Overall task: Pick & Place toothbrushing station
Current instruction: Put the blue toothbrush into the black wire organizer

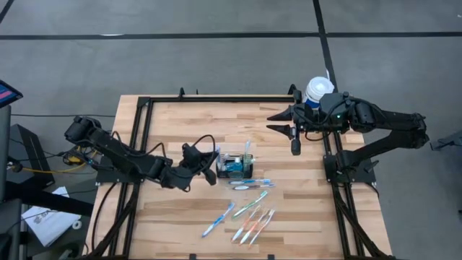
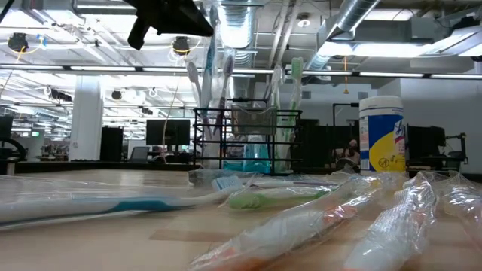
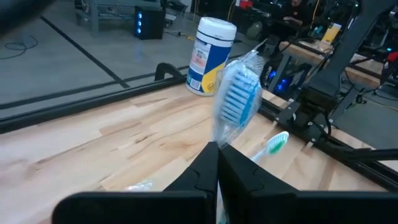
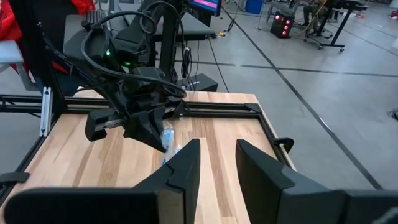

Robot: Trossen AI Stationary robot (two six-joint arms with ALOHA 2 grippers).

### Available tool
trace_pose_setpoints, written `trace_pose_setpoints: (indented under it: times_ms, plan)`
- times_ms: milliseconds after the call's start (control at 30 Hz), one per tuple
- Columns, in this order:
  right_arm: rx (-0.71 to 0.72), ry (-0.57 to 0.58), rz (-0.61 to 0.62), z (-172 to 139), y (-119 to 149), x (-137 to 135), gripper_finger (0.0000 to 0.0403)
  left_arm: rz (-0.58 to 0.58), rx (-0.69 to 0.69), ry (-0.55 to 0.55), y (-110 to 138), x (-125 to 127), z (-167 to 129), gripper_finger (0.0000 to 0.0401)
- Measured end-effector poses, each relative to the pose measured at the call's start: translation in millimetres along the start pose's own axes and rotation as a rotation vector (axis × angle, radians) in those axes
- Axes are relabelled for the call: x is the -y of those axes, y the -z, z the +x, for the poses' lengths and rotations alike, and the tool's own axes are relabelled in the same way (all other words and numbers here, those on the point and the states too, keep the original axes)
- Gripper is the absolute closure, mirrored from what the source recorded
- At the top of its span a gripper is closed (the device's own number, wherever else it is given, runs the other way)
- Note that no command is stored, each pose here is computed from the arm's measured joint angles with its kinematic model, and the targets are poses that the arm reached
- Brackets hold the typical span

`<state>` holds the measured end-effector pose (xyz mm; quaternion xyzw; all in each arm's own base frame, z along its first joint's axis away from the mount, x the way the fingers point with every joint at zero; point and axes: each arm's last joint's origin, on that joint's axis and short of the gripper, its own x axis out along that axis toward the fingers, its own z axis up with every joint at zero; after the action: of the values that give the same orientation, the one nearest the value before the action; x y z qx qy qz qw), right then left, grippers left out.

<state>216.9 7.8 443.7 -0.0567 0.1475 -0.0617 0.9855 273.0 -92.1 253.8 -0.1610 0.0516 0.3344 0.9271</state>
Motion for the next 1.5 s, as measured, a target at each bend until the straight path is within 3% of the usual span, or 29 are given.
trace_pose_setpoints:
  times_ms: [467,700,867,1267,1500]
  plan:
    - [0.001,-0.005,0.018,-0.1,-0.1,-0.7,0.0310,-0.034,-0.049,0.005,26.6,-13.9,-0.7,0.0401]
    - [0.003,-0.021,0.024,-0.1,-0.3,-1.2,0.0310,-0.051,-0.109,0.082,37.5,-18.8,-0.8,0.0388]
    - [0.031,-0.019,0.029,-0.2,-2.9,-0.9,0.0310,-0.058,-0.145,0.128,39.4,-18.3,-1.1,0.0341]
    - [0.056,-0.020,0.033,-0.4,-5.4,-0.7,0.0310,-0.074,-0.205,0.216,39.9,-14.9,-1.9,0.0181]
    - [0.056,-0.021,0.026,-0.4,-5.4,-0.8,0.0310,-0.151,-0.315,0.334,42.9,-9.4,-6.8,0.0143]
